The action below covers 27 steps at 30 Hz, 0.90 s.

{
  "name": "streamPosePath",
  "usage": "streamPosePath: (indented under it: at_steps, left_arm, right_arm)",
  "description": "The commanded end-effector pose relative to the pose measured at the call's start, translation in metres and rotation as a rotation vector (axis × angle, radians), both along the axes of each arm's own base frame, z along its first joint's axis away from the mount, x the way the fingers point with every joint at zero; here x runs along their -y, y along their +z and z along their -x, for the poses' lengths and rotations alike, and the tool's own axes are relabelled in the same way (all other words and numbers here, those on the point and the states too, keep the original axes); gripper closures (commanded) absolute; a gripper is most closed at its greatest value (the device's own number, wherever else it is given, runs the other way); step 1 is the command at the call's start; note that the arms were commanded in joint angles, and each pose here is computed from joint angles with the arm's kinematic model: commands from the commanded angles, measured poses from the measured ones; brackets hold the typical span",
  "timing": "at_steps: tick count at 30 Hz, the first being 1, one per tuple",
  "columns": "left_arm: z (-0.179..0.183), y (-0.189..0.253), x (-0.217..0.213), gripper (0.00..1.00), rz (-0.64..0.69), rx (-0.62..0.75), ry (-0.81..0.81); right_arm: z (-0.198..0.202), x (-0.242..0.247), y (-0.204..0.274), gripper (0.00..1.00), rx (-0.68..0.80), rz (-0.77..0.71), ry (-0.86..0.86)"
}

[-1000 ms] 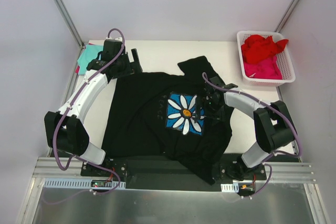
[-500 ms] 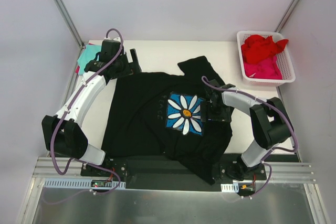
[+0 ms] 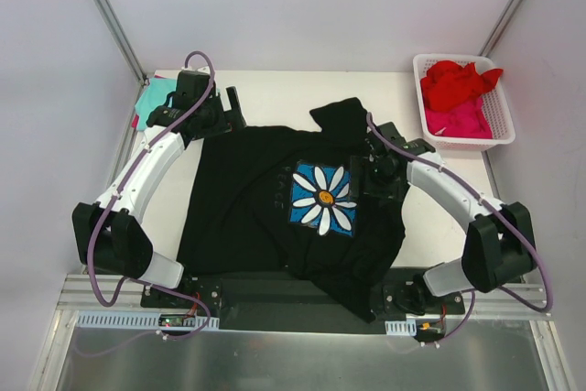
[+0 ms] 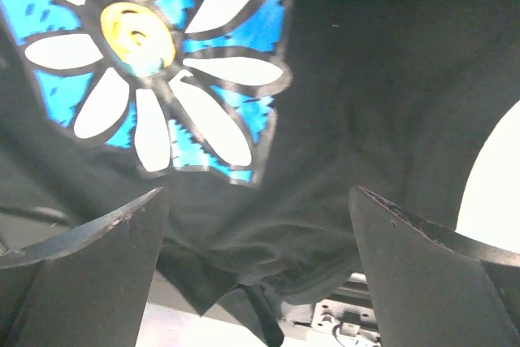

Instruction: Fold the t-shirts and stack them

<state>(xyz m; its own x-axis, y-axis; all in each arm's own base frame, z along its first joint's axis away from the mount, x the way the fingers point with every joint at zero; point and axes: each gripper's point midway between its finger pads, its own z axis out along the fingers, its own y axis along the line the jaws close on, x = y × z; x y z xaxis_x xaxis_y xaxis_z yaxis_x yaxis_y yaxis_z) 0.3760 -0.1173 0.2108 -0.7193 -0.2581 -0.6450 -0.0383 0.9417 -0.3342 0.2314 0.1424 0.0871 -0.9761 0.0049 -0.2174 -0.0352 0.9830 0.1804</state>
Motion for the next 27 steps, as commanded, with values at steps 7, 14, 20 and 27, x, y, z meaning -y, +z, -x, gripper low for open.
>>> streamPosePath:
  at_steps: [7, 14, 20, 27]
  left_arm:
    - [0.005, 0.007, 0.002, 0.01, 0.001, 0.021, -0.011]
    - [0.006, 0.006, -0.002, 0.01, -0.019, 0.02, -0.004]
    - [0.009, 0.002, -0.003, 0.01, -0.022, 0.01, -0.002]
    - [0.009, 0.002, -0.004, 0.01, -0.024, 0.012, -0.001]
  right_arm:
    - [-0.007, -0.026, -0.044, 0.04, -0.11, -0.223, 0.005]
    - [-0.009, 0.002, -0.074, 0.04, -0.178, -0.136, -0.026]
    - [-0.008, 0.03, -0.072, 0.04, -0.189, -0.011, -0.044]
    - [0.0, 0.071, -0.072, 0.04, -0.204, 0.164, -0.074]
